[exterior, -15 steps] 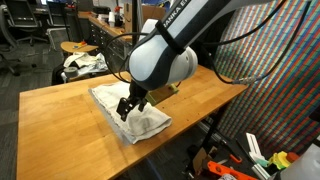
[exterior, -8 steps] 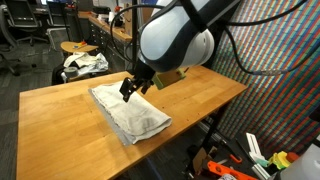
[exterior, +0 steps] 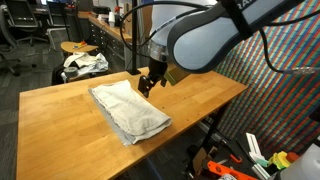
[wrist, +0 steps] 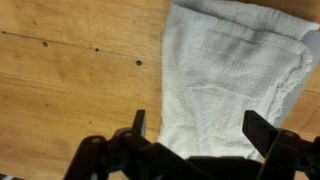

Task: Fold the cloth

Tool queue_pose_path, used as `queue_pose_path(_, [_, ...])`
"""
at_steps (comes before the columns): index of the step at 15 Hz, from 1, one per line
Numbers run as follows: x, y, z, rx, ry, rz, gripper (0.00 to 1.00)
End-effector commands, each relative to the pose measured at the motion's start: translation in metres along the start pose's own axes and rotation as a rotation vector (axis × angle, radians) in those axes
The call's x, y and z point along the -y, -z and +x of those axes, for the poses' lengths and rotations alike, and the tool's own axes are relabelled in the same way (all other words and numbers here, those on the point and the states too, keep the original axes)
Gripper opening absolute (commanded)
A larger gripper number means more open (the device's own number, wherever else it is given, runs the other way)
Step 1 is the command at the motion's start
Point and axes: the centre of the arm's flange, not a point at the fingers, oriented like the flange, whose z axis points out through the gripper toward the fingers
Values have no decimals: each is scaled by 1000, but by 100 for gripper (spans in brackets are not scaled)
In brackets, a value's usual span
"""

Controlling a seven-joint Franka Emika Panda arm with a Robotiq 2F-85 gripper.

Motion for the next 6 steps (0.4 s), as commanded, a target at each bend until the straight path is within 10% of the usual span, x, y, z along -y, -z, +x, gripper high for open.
queue_pose_path(1, [-1,0,0,6,-4,-8,100])
queue_pose_path(6, [0,-5,-2,17,-3,-7,100])
